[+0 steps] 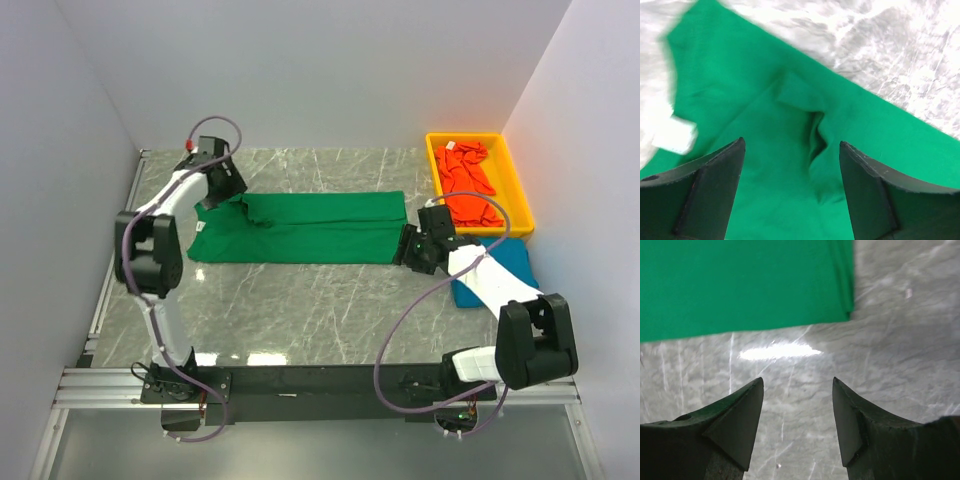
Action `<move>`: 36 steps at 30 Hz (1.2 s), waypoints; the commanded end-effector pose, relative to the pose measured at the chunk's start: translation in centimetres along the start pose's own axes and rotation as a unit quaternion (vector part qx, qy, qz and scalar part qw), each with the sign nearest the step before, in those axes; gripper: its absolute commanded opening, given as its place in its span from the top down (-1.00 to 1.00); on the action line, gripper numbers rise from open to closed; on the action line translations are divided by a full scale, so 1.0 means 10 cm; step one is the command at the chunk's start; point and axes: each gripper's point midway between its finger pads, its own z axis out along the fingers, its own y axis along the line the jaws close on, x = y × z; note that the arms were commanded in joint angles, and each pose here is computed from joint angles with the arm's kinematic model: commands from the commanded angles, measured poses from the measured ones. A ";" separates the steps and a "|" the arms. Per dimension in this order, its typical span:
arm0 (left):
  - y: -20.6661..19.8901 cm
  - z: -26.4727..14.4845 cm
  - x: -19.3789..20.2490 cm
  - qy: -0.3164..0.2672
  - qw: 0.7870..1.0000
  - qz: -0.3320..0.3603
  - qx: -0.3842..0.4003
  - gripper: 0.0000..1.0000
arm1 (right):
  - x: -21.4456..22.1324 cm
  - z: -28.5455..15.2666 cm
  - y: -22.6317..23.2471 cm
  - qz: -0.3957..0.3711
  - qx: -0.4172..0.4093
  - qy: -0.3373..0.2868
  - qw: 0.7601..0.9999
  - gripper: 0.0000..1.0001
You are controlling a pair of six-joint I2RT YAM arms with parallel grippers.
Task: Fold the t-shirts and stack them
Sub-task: Fold the tshirt
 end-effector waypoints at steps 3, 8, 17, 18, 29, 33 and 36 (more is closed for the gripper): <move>0.42 -0.75 -0.34 -0.069 0.994 -0.086 -0.012 -0.62 | -0.21 0.08 -0.01 0.072 -0.034 -0.022 0.997 -0.29; 1.03 -0.93 0.12 -0.052 0.986 -0.157 -0.026 -0.53 | -0.23 0.20 -0.03 0.125 -0.065 -0.017 0.990 -0.31; 1.63 -0.86 0.63 -0.007 0.976 -0.208 -0.057 -0.45 | -0.23 0.36 -0.15 0.189 -0.081 -0.016 0.978 -0.31; 1.66 -0.82 0.66 -0.002 0.976 -0.211 -0.059 -0.37 | -0.23 0.38 -0.15 0.193 -0.083 -0.018 0.977 -0.31; 1.62 -0.68 0.72 0.019 0.973 -0.223 -0.049 -0.30 | -0.16 0.56 -0.27 0.230 -0.059 -0.015 0.971 -0.30; 1.64 -0.65 0.75 0.025 0.973 -0.223 -0.054 -0.31 | -0.18 0.61 -0.29 0.238 -0.054 -0.018 0.970 -0.28; 1.64 -0.65 0.78 0.028 0.973 -0.223 -0.053 -0.30 | -0.19 0.62 -0.30 0.245 -0.053 -0.021 0.968 -0.26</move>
